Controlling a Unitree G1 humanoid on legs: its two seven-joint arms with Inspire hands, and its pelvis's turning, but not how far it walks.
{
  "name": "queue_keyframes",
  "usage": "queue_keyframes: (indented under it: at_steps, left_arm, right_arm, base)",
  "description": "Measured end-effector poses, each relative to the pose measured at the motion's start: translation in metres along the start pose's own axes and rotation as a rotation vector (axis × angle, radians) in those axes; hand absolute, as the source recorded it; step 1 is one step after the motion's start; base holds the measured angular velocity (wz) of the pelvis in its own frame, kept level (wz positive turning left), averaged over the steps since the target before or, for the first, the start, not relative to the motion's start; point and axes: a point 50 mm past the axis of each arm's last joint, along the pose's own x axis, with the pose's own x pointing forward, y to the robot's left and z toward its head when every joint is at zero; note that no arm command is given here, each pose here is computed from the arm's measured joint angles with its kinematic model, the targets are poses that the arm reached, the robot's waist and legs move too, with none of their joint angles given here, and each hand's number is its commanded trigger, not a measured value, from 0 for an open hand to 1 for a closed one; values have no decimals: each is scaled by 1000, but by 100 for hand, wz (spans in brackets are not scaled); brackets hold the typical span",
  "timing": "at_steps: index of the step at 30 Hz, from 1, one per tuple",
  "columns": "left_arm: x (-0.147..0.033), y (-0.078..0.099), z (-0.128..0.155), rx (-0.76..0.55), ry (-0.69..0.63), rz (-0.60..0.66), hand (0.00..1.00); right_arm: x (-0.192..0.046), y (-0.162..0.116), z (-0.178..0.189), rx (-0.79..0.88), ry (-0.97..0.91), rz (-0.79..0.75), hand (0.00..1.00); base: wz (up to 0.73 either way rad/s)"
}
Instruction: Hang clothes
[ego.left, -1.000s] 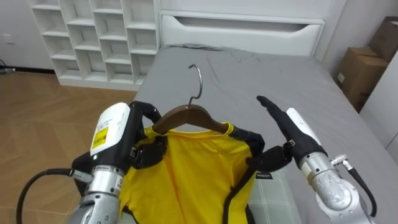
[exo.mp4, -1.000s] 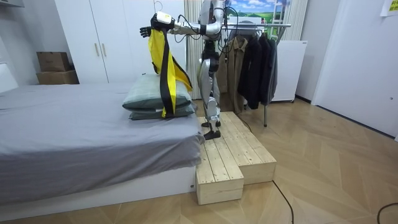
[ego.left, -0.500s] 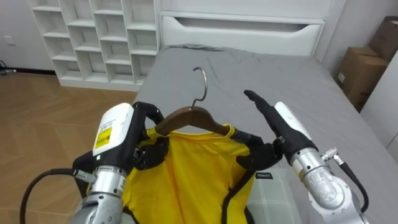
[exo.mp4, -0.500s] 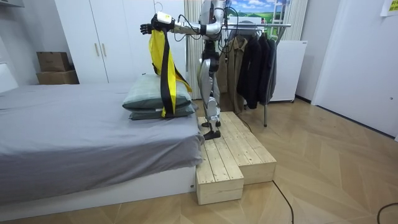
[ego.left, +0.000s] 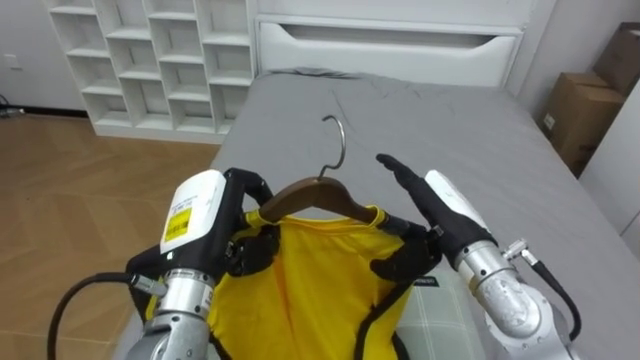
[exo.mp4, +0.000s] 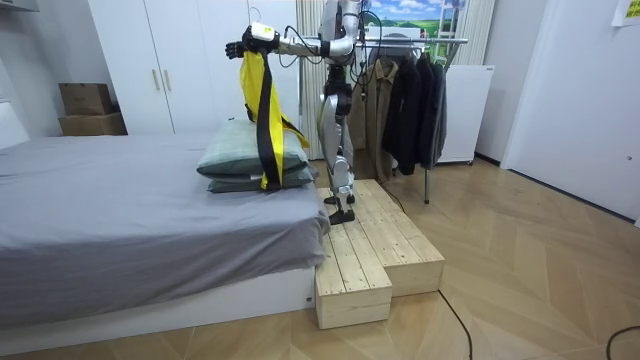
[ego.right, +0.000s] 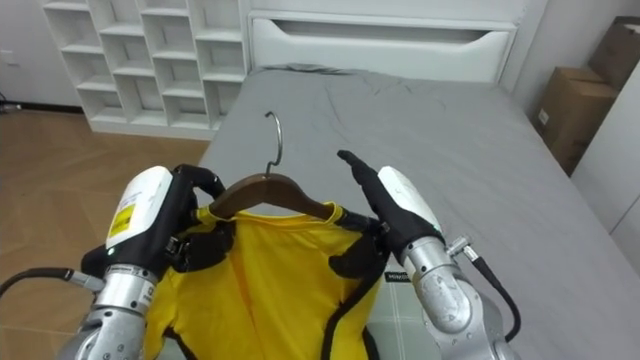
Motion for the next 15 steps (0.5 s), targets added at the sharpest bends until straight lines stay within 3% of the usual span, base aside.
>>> queue_keyframes:
  at_steps: [15]
  left_arm:
    - [-1,-6,5,0,-20,-29,100]
  right_arm:
    - [1,23,-3,-3,19,104,0]
  base:
    - [0]
